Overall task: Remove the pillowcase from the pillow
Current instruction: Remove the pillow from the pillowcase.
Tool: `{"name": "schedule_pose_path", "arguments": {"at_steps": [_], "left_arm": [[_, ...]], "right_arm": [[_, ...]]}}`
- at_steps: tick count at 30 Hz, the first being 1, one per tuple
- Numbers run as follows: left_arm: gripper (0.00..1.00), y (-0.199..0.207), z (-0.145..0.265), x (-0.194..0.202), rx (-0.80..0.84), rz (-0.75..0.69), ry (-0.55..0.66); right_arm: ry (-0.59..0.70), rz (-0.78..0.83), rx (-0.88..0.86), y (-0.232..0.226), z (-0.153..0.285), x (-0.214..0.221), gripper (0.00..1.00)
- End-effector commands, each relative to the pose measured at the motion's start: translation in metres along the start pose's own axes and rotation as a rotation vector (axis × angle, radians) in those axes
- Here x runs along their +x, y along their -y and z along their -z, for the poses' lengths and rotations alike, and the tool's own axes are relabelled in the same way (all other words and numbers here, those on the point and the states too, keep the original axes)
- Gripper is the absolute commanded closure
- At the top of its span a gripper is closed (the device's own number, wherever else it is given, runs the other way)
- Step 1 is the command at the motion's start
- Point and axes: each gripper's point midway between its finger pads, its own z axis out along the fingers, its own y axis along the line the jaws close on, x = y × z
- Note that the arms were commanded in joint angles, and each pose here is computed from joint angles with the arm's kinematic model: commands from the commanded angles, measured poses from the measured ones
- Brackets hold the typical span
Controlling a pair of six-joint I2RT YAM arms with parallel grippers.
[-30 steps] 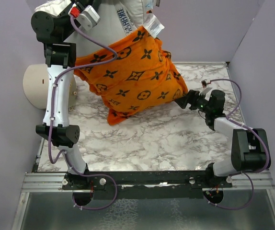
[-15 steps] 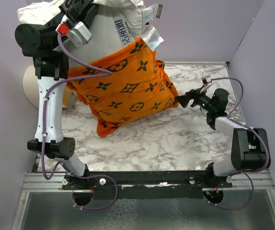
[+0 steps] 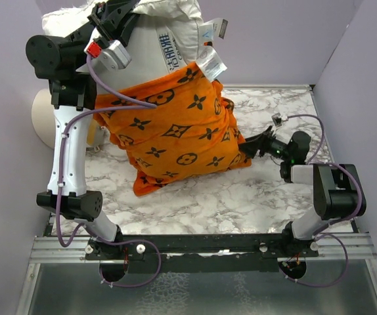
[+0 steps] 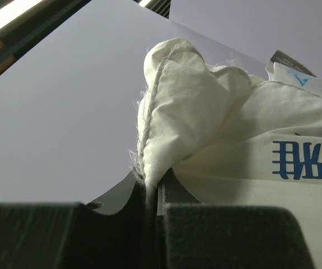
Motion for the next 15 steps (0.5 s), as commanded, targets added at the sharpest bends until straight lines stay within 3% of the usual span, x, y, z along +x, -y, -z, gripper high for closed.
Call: {"name": "schedule_pose_path", "arguments": {"at_steps": [1, 4, 6, 10, 15], "left_arm": [[1.00, -0.073, 0.013, -0.107, -0.232, -0.525, 0.115], [1.00, -0.080, 0.014, -0.091, -0.274, -0.536, 0.074], [1.00, -0.083, 0.014, -0.078, -0.290, -0.540, 0.046], [1.00, -0.089, 0.012, -0.062, -0.308, -0.530, 0.010], [1.00, -0.092, 0.007, -0.059, -0.312, -0.518, 0.003]], "right_arm": [[-0.005, -0.157, -0.113, -0.032, 0.015, 0.027, 0.25], [-0.006, -0.274, -0.072, -0.031, 0.022, 0.048, 0.46], [0.014, -0.314, -0.077, -0.037, 0.027, 0.054, 0.52], [0.060, -0.358, -0.122, -0.056, 0.036, 0.057, 0.52], [0.056, -0.354, -0.179, -0.068, 0.032, 0.058, 0.40]]}}
